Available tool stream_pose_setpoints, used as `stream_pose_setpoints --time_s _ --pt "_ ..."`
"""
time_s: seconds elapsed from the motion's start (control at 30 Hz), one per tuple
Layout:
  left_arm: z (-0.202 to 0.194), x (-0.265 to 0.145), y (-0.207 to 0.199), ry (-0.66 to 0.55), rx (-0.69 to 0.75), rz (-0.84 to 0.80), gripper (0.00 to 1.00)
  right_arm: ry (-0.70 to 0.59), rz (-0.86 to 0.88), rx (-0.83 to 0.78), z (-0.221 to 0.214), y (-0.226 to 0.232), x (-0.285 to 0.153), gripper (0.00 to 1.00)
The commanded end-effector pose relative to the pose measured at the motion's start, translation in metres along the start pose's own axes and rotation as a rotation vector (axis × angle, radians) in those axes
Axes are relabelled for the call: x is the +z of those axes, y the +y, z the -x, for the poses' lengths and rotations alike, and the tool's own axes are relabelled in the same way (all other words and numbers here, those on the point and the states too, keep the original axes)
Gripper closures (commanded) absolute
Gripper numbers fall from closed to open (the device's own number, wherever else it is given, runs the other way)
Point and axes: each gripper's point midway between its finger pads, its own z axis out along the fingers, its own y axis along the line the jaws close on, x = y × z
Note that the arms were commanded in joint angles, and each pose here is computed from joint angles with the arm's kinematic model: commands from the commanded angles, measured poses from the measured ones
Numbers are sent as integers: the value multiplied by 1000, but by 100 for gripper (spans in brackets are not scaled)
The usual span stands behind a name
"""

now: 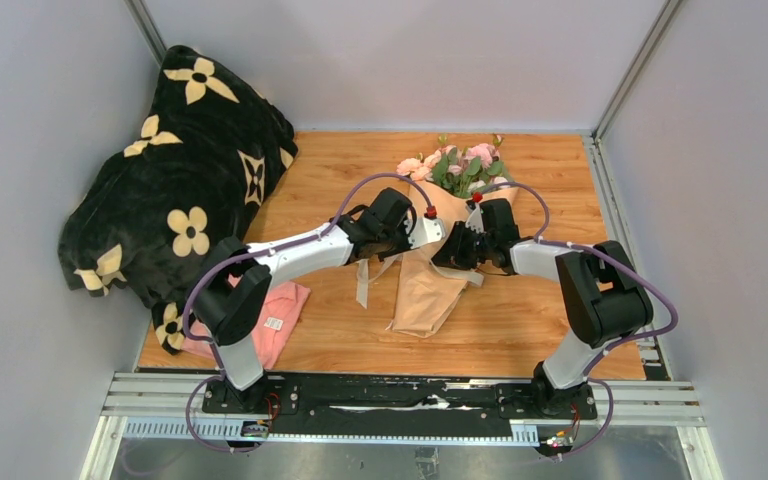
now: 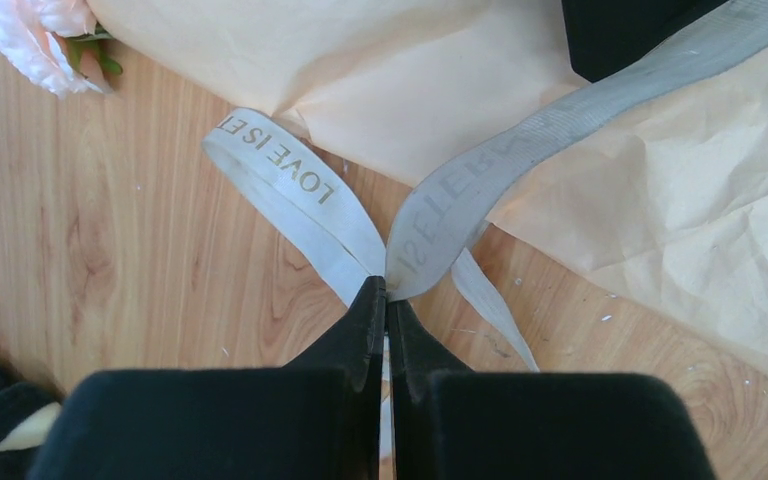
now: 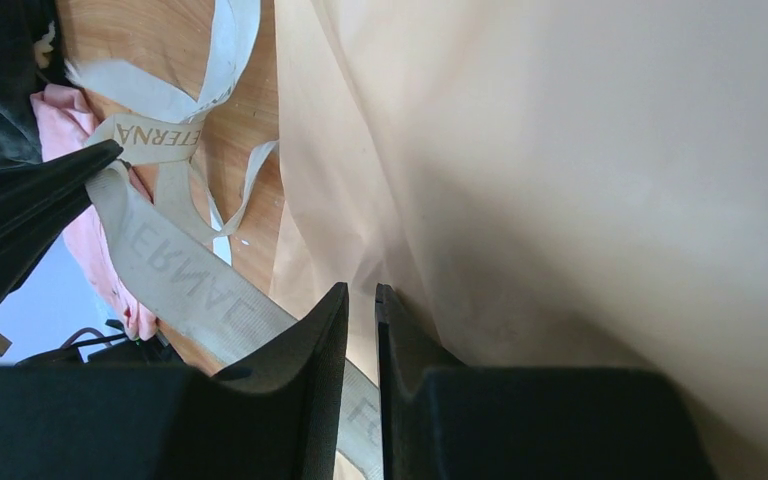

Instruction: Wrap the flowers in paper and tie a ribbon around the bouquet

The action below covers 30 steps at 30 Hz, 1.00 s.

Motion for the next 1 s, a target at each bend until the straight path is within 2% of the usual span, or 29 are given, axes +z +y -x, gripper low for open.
stream_pose_setpoints --time_s 0.0,0.07,0.17,0.43,0.53,0.67,0.73,0.83,0.97 --pt "-9 4 5 34 -13 28 100 5 -5 1 4 -7 2 80" --pt "-20 11 15 94 3 61 99 3 -2 1 4 -7 2 80" --pt "-40 22 19 174 -8 46 84 3 -4 1 4 -7 2 80" --pt "-71 41 11 263 -4 18 61 5 6 3 4 -6 3 80" --pt "-72 40 17 264 5 47 55 6 10 1 4 -5 3 80" --pt "-71 38 27 257 -1 84 52 5 11 0 4 -5 3 80" --pt "-73 37 32 259 -14 91 44 6 13 -1 4 -5 3 80" --pt "-74 36 36 245 -75 71 34 7 13 -5 4 -5 3 80" --pt "-70 34 30 170 -205 -43 34 12 13 -6 4 -5 4 80"
